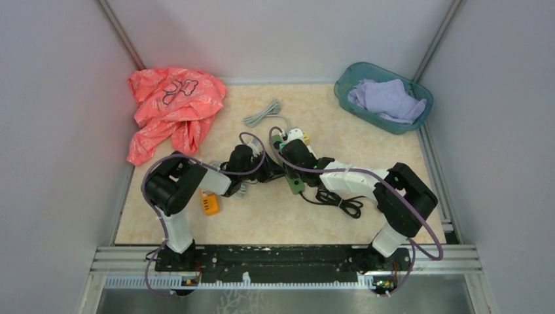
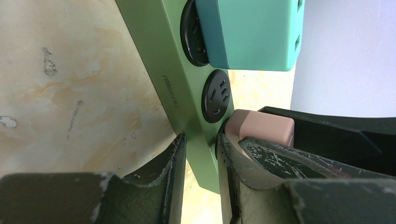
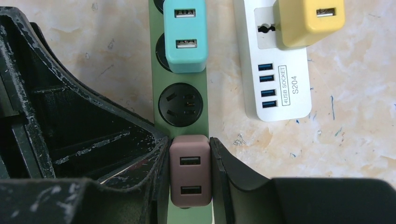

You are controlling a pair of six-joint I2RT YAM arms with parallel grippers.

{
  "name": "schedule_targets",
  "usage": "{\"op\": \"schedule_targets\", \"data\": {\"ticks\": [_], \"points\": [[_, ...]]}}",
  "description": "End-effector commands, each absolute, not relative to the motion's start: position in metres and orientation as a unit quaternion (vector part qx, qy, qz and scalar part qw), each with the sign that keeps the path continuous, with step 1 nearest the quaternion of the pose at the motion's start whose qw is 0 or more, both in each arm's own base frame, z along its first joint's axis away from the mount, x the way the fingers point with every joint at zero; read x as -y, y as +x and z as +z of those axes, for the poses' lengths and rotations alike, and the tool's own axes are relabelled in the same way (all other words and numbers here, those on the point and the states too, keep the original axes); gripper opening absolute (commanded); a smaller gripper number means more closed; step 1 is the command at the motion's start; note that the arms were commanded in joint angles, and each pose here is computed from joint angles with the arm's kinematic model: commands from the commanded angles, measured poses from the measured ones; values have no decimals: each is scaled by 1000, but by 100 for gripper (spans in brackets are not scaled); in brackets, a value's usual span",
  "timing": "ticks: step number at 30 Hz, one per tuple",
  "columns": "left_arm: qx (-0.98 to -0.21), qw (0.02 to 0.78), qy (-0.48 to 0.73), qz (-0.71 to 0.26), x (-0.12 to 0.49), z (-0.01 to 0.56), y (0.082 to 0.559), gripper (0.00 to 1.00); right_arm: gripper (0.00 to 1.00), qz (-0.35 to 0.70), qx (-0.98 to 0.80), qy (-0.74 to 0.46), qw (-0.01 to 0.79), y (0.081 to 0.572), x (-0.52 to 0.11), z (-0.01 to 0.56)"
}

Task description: Insert the plug

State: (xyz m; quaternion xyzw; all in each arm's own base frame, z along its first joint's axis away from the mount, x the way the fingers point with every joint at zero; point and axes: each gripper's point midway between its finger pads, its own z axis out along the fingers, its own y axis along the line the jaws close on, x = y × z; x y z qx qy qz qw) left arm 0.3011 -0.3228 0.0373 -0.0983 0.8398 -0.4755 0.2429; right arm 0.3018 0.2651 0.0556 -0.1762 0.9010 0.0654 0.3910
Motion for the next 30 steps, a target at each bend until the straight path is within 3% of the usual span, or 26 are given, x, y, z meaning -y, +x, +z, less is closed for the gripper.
{"op": "schedule_targets", "data": {"ticks": [1,10,21,30], "points": [[-847,239,-96,-465,321,30,300,35,0,-12,-956,-247,154,190,-217,-53],[-847,238,-97,-465,321,31,299,35,0,18,-973,-181,140,192,-200,-55],[-846,240,-96,-466,321,34,299,35,0,-26,-961,-233,149,193,-209,-58],[-846,241,-95,-467,321,35,298,35,0,15,-951,-226,210,211,-229,-28]]}}
